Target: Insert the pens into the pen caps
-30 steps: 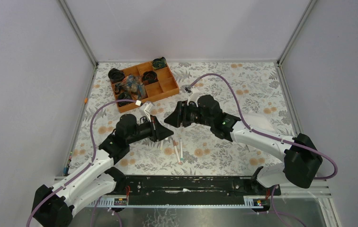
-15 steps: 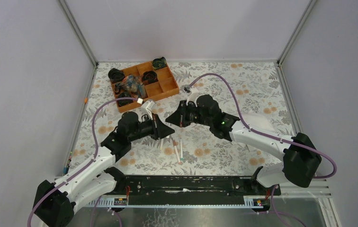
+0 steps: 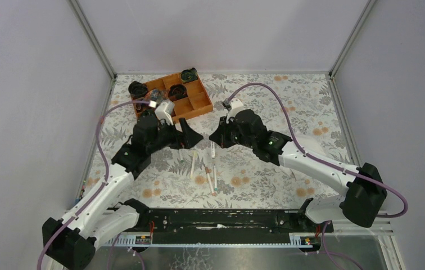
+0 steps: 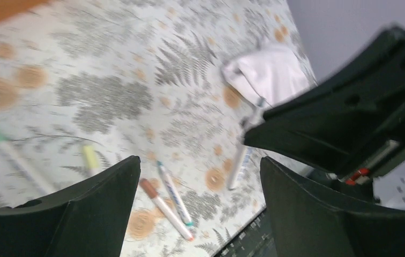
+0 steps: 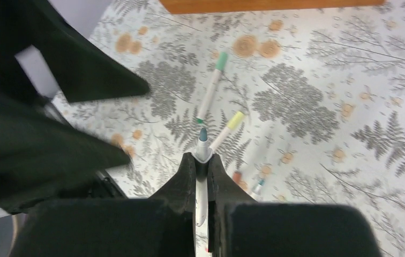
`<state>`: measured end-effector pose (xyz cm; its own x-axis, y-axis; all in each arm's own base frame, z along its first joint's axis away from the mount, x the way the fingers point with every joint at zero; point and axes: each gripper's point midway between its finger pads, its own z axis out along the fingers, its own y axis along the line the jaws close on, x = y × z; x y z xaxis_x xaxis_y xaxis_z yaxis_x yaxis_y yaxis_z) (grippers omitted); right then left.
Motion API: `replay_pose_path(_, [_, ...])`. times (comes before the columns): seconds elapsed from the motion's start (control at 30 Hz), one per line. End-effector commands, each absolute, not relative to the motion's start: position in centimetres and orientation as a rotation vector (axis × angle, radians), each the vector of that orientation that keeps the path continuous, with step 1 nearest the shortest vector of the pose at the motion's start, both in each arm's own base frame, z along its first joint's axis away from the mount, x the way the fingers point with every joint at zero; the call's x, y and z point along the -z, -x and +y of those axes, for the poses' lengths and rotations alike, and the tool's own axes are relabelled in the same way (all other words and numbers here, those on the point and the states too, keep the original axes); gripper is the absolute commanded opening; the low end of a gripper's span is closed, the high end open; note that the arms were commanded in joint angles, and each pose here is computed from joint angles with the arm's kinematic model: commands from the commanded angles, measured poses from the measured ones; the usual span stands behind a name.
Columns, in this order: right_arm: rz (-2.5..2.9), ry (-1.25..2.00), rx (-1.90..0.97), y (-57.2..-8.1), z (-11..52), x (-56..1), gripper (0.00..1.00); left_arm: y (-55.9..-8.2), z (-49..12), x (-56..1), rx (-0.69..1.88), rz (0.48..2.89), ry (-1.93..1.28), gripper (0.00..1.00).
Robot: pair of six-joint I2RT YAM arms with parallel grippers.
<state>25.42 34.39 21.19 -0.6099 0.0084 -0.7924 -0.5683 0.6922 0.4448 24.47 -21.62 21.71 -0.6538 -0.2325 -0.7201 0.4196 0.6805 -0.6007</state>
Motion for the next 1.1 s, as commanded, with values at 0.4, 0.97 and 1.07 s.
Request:
replay_pose_path(0.4, [2.159, 0.383, -0.655, -27.7, 29.7, -18.0, 0.00, -35.3, 4.7, -19.0, 0.064, 2.201, 0.534, 0.77])
replay_pose_path(0.97, [2.289, 0.467, -0.747, -26.6, 30.8, -14.5, 0.00, -39.7, 15.1, -14.9, -0.065, 1.979, 0.942, 0.42])
replay_pose_path(1.07, [2.308, 0.475, -0.772, -26.5, 31.3, -14.0, 0.00, -39.4, 14.4, -14.4, -0.042, 1.954, 0.926, 0.38])
